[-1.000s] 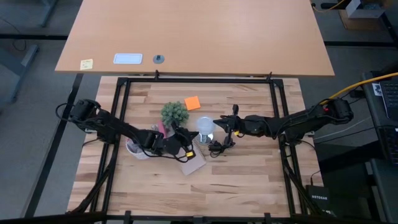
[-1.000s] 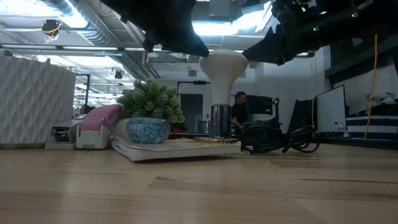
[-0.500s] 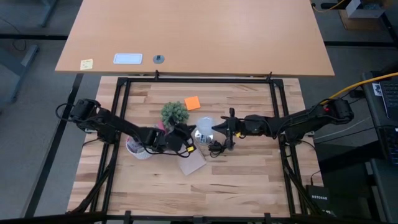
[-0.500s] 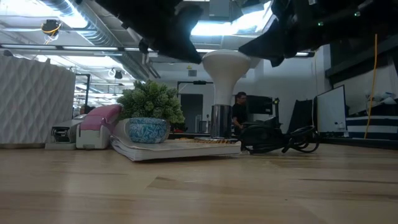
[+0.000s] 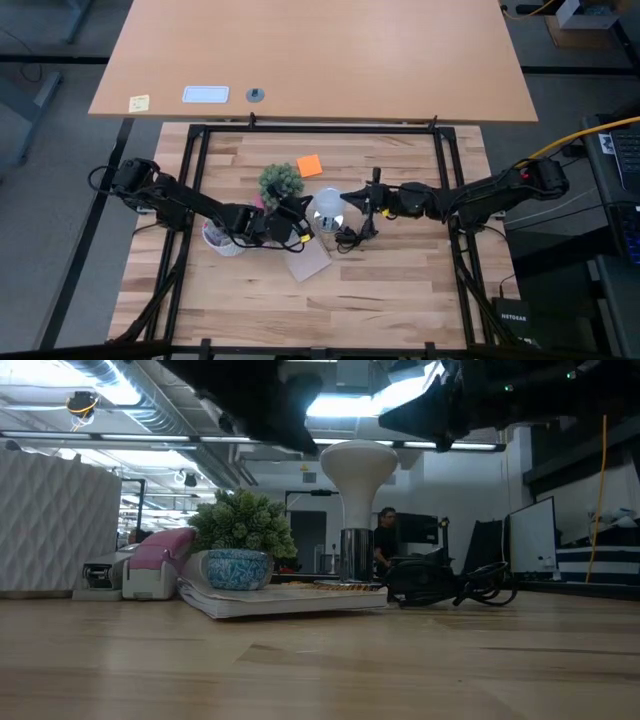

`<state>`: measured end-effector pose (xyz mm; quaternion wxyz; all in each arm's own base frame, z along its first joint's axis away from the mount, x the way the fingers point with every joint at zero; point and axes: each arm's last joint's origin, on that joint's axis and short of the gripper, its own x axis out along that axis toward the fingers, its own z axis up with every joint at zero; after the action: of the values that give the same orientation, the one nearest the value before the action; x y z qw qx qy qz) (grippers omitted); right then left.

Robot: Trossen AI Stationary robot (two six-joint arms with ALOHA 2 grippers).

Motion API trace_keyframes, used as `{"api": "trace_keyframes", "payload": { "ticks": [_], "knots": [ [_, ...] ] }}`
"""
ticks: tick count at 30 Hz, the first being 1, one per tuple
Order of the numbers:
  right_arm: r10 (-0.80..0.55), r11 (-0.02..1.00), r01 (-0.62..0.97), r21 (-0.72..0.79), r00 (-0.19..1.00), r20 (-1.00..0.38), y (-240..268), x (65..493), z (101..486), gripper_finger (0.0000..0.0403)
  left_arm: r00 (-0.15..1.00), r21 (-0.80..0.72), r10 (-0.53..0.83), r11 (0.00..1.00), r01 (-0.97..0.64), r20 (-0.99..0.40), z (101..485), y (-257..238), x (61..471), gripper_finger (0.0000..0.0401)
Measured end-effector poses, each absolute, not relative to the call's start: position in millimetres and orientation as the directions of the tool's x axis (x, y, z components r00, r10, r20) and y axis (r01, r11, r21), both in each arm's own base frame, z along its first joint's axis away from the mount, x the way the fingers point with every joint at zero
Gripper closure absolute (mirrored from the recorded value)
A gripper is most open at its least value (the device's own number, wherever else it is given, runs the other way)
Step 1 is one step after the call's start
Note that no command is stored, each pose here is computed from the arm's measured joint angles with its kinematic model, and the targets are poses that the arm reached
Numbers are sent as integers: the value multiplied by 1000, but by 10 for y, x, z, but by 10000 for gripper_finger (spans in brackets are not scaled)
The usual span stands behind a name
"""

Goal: Screw lightbulb
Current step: Insert the lightbulb into the silver lamp socket

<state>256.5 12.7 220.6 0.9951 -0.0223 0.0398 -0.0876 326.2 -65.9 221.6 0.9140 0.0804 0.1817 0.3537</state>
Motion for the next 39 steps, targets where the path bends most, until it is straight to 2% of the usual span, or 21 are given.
{"api": "trace_keyframes", "payload": {
  "ticks": [5, 12, 21, 39],
  "knots": [
    [-227, 971, 219, -95, 971, -76, 109, 2518, 2252, 391, 744, 226, 618, 786, -575, -255, 2340, -835, 3187, 401],
    [-276, 956, 255, -142, 948, -159, 93, 2490, 2184, 391, 862, 99, 424, 905, -413, -279, 2344, -1018, 3217, 401],
    [-268, 959, 245, -139, 946, -182, 95, 2487, 2159, 391, 838, 96, 448, 892, -442, -311, 2175, -907, 3331, 401],
    [-187, 982, 186, -29, 950, -250, 119, 2488, 2088, 391, 818, 125, 481, 875, -467, -315, 2167, -806, 3351, 401]
  ]
}}
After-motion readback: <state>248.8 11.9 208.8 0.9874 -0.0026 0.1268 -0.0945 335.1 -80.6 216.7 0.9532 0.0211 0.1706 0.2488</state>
